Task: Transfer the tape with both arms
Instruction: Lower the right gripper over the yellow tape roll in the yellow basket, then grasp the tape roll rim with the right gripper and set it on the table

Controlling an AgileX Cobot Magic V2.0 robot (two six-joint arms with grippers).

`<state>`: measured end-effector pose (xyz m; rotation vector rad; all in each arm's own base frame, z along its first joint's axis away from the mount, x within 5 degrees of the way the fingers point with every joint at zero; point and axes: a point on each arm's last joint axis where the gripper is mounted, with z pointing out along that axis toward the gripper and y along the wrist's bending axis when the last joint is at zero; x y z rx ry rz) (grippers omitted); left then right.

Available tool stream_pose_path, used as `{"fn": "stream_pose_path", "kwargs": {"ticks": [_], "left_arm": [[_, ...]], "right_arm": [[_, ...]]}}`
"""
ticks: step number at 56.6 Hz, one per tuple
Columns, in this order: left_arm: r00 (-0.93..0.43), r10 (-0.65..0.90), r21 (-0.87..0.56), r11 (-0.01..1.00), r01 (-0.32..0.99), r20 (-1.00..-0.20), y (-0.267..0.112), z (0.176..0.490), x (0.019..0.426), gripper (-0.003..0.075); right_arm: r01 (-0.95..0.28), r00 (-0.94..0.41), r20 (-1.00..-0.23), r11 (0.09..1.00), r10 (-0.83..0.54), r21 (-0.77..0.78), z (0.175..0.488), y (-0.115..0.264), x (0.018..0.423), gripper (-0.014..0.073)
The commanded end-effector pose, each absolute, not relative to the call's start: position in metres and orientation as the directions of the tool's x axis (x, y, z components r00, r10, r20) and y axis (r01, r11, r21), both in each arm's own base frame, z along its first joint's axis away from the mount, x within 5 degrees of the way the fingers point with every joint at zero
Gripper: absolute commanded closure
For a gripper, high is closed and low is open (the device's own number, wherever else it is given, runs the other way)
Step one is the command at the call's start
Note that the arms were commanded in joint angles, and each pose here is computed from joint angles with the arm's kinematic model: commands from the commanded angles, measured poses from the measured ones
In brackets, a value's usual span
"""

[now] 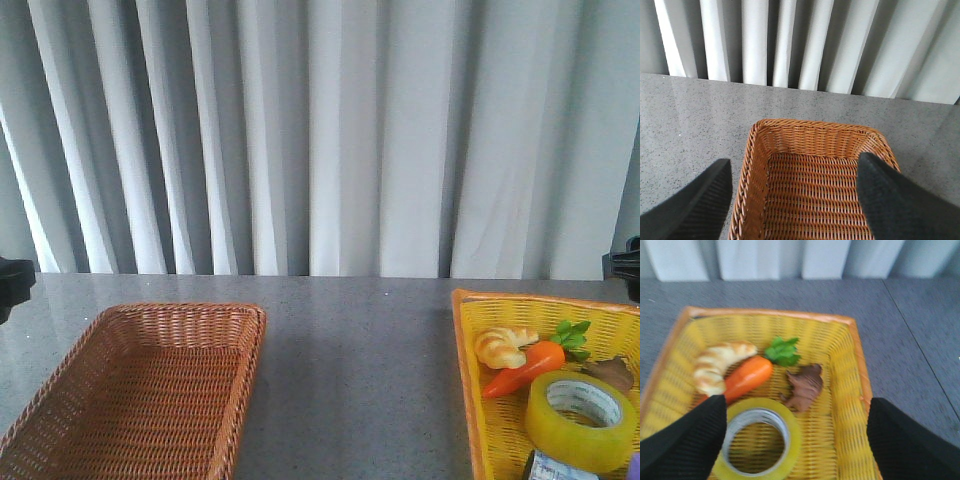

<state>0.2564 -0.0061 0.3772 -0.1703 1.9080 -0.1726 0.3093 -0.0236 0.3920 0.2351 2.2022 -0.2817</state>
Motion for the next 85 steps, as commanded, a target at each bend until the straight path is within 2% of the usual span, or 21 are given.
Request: {"fn": "stream_pose_path", "kwargs": {"ticks": [1, 8, 18, 37, 51, 60, 78, 81, 85], "left_arm": [[-0.233, -0.218, -0.222, 0.975, -0.009, -0.948, -0.008, 0.398, 0.253, 0.0224], [-0.243, -0.217, -0.221, 0.975, -0.01, -0.945, -0.008, 0.398, 0.253, 0.0224], [-0.25, -0.217, -0.221, 0.975, -0.011, -0.944, -0.008, 0.397, 0.253, 0.0224], [-0.321, -0.215, -0.218, 0.976, -0.026, -0.922, -0.008, 0.382, 0.264, 0.0224], [-0.327, -0.214, -0.218, 0.976, -0.027, -0.92, -0.008, 0.381, 0.266, 0.0224], [-0.339, -0.214, -0.217, 0.976, -0.029, -0.916, -0.009, 0.38, 0.265, 0.0224], [-0.361, -0.204, -0.207, 0.978, -0.029, -0.91, -0.009, 0.378, 0.265, 0.0224], [-0.362, -0.204, -0.207, 0.978, -0.029, -0.91, -0.009, 0.377, 0.265, 0.0224], [-0.362, -0.204, -0.207, 0.978, -0.029, -0.91, -0.009, 0.377, 0.265, 0.0224]], "right_arm": [[0.272, -0.642, -0.763, 0.952, 0.071, -0.14, 0.401, -0.034, 0.326, 0.0038], [0.23, -0.755, -0.646, 0.968, 0.114, -0.099, 0.372, -0.04, 0.35, 0.0038], [0.187, -0.824, -0.56, 0.976, 0.093, -0.113, 0.338, -0.043, 0.37, 0.0038], [0.15, -0.88, -0.471, 0.977, 0.062, -0.151, 0.301, -0.045, 0.389, 0.0038], [0.097, -0.896, -0.444, 0.977, 0.003, -0.189, 0.282, -0.047, 0.4, 0.0062], [0.078, -0.898, -0.439, 0.977, -0.017, -0.197, 0.272, -0.047, 0.406, 0.0176], [0.076, -0.886, -0.462, 0.975, -0.03, -0.21, 0.271, -0.048, 0.41, 0.0582], [0.072, -0.887, -0.459, 0.971, -0.042, -0.229, 0.271, -0.05, 0.41, 0.061], [0.067, -0.891, -0.45, 0.966, -0.056, -0.251, 0.271, -0.051, 0.409, 0.0603]]}}
